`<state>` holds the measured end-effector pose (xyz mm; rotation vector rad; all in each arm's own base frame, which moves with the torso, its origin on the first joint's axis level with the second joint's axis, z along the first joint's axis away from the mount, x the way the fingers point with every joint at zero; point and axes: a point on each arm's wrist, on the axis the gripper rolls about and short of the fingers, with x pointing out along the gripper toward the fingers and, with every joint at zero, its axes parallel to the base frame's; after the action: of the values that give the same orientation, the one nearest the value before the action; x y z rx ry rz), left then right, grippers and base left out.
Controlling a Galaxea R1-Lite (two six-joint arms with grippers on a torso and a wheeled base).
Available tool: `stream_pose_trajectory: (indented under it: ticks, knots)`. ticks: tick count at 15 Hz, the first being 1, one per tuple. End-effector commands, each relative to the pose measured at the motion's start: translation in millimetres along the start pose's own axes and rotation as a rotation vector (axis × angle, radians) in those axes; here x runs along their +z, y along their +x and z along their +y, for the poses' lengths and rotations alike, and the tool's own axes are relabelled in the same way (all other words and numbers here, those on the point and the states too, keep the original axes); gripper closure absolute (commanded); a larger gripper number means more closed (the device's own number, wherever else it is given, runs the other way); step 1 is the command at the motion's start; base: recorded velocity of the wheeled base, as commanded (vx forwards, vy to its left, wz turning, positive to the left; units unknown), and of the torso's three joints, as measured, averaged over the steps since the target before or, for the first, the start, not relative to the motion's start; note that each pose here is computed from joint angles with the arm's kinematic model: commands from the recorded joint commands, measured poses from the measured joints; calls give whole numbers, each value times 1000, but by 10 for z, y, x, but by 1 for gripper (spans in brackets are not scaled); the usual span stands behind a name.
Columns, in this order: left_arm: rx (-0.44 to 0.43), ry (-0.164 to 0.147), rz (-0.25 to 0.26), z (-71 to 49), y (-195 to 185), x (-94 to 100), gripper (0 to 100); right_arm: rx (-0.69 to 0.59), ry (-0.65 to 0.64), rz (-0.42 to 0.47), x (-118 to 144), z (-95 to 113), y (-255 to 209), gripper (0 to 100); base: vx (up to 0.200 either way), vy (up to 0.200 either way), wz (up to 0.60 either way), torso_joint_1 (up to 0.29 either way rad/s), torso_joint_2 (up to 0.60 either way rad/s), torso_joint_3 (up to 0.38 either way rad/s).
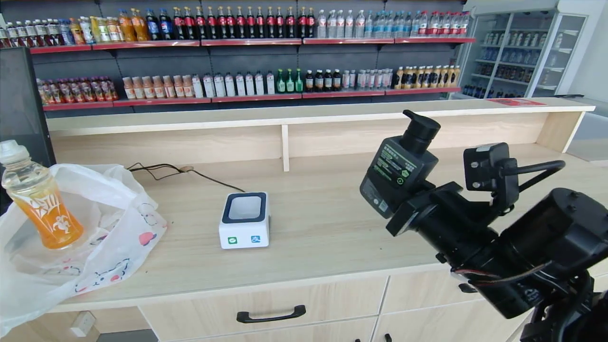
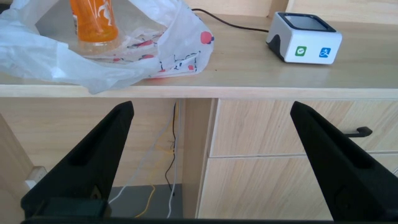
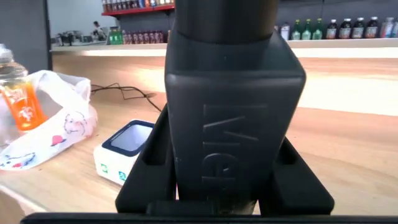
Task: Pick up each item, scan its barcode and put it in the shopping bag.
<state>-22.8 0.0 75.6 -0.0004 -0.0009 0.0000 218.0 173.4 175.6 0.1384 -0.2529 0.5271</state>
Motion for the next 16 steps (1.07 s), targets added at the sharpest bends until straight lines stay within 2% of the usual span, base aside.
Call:
stream_pose_trajectory:
  ticks: [1,2,3,5,6,7,9,11,16]
  knots:
    - [0,0,-1,0,0,0,0,-48,-14,5,-16,-99,7,100,0,0,0,0,0,0]
    - [0,0,-1,0,0,0,0,-65,-18,4,-15,-146,12,100,0,0,0,0,0,0]
    - [0,0,-1,0,0,0,0,-116,-33,23,-44,-287,-27,100,0,0,0,0,0,0]
    - [0,0,-1,0,0,0,0,-203,-67,101,-161,-529,-189,100,0,0,0,0,0,0]
    - [0,0,-1,0,0,0,0,-296,-97,158,-234,-770,-325,100,0,0,0,0,0,0]
    - [0,0,-1,0,0,0,0,-350,-112,151,-214,-909,-333,100,0,0,0,0,0,0]
    - [0,-1,-1,0,0,0,0,-380,-116,146,-196,-984,-350,100,0,0,0,0,0,0]
    - [0,-1,-1,0,0,0,0,-382,-111,114,-144,-996,-300,100,-100,0,0,1,-1,-1]
    - [0,-1,-1,0,0,0,0,-376,-107,110,-191,-1005,-195,100,0,0,0,0,0,0]
